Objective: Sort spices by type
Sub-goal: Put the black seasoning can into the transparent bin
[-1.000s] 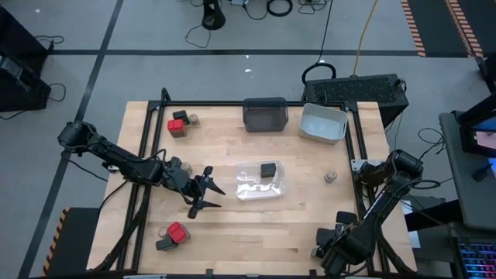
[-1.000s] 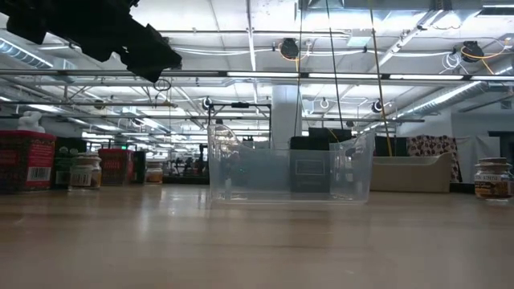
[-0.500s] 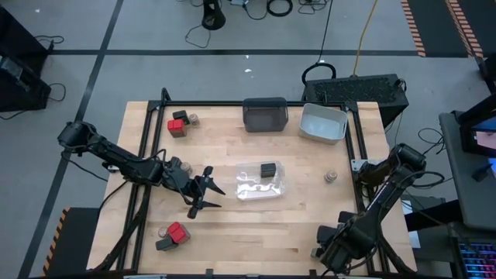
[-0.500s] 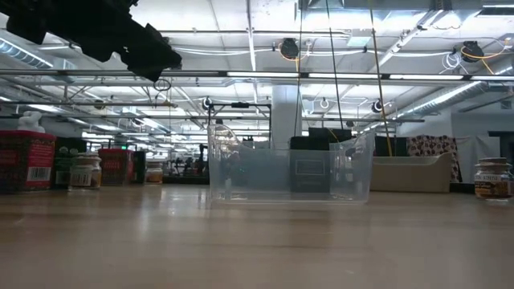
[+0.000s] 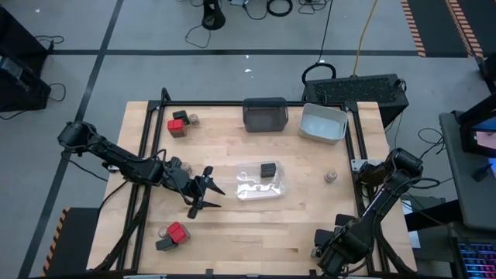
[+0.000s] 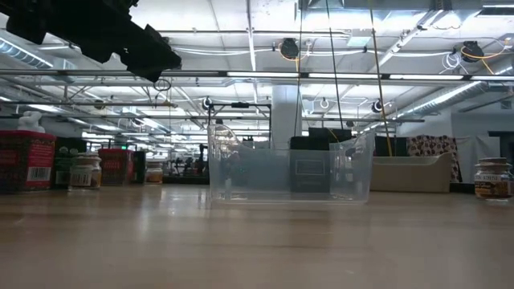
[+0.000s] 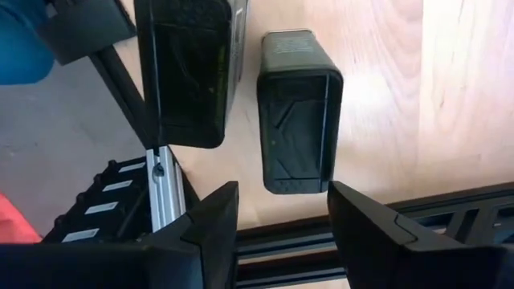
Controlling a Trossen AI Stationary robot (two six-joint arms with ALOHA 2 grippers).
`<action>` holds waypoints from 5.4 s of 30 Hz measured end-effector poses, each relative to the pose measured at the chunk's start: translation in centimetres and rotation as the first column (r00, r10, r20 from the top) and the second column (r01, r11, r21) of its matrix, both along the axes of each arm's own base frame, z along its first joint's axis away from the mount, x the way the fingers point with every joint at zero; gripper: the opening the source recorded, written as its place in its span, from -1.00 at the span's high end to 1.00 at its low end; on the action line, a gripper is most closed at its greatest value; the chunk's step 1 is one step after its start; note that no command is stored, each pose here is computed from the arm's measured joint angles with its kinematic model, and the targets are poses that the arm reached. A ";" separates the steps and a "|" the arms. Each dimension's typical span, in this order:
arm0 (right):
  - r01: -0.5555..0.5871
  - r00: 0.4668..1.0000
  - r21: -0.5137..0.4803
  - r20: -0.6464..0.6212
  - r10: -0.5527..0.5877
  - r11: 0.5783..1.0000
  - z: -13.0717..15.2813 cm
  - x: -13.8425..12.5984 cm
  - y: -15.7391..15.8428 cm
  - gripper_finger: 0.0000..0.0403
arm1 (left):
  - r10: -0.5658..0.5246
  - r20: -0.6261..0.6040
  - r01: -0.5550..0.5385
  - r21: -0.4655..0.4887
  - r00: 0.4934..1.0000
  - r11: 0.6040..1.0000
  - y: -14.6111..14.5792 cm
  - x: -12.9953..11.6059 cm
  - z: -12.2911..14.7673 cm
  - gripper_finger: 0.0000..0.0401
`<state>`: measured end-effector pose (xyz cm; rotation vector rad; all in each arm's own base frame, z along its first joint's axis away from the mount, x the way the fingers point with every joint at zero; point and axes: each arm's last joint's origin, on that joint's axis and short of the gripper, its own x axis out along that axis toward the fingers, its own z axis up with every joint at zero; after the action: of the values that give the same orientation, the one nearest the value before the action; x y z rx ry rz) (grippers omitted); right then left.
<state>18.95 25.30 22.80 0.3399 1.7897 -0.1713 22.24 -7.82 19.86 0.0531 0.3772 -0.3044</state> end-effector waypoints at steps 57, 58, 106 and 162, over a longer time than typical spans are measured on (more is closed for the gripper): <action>-0.046 0.998 -0.058 0.041 0.048 0.997 -0.5 0.0 0.1 -0.29 | -0.003 0.001 0.003 0.007 1.000 1.000 0.0 0.0 0.0 -0.08; -0.047 0.998 -0.064 0.041 0.050 0.997 -0.7 0.1 0.1 -0.28 | -0.003 0.001 0.003 0.007 1.000 1.000 0.0 0.0 0.0 -0.08; -0.181 0.945 -0.239 0.227 0.236 0.954 7.2 8.0 -10.3 0.51 | 0.002 0.017 -0.002 0.028 1.000 1.000 0.3 0.1 0.1 -0.08; -0.314 0.898 -0.249 0.234 0.372 0.916 2.2 18.0 -22.7 0.50 | -0.009 0.003 0.009 -0.006 1.000 1.000 -0.1 0.0 0.0 -0.08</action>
<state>36.95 2.61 25.02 -0.1037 1.5079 -0.0510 22.23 -7.89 19.91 0.0495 0.3737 -0.3148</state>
